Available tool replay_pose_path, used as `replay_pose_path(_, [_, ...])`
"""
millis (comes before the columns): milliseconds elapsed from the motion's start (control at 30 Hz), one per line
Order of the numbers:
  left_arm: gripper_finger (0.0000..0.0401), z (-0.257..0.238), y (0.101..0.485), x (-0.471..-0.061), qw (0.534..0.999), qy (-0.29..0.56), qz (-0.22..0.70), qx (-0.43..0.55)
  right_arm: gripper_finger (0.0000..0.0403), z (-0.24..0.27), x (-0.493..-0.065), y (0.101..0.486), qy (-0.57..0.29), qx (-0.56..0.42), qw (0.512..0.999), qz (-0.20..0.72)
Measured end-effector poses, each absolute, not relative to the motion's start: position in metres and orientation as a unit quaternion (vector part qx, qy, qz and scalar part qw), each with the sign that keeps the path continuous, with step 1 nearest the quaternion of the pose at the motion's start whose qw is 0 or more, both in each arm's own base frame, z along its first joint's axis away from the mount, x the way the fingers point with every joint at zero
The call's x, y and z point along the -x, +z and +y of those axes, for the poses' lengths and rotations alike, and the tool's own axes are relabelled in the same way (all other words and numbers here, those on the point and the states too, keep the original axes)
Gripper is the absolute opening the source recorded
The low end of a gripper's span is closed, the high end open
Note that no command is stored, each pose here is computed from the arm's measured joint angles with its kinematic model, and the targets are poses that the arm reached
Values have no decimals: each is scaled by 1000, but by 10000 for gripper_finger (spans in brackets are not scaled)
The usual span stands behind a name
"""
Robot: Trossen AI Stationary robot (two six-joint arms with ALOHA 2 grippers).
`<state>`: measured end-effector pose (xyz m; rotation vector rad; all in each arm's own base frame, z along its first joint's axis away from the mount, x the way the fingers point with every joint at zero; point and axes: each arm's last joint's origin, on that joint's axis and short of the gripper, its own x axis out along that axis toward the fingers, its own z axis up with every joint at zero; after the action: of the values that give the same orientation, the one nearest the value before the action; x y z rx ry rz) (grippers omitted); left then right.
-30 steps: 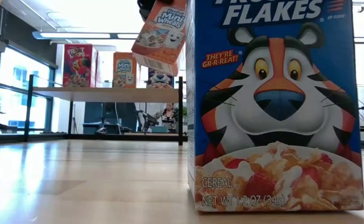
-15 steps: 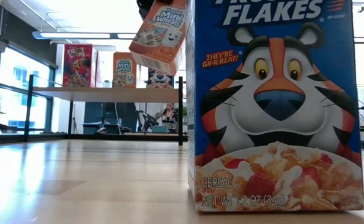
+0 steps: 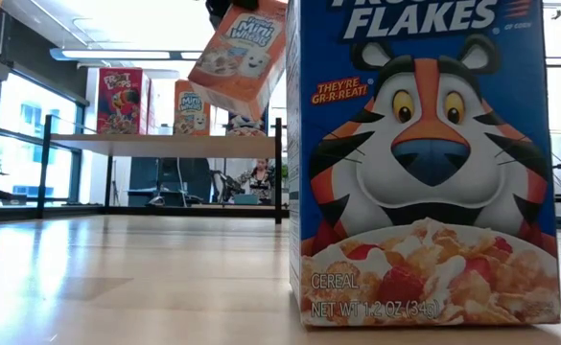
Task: Stack cereal on shelf
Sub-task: Put the orange cereal box on the the shelf aligned with the other orange cereal boxes
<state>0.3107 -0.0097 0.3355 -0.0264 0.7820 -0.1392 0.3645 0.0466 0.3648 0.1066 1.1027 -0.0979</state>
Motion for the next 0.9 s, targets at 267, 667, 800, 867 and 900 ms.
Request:
replay_pose_path(267, [155,-2,350,-297,932,-38,361,-3,268,52,-329,404,-87,6,883,461])
replay_pose_path(667, [155,12,388,-253,952,-13,305,-9,268,63,-279,444,-151,77,906,387])
replay_pose_path(800, [155,15,398,-235,957,-5,290,-12,268,61,-272,448,-162,83,906,381])
replay_pose_path(867, [155,17,402,-228,959,1,282,-16,268,61,-272,449,-163,83,906,381])
replay_pose_path(900, [155,17,404,-224,960,6,279,-18,268,60,-272,449,-163,85,906,382])
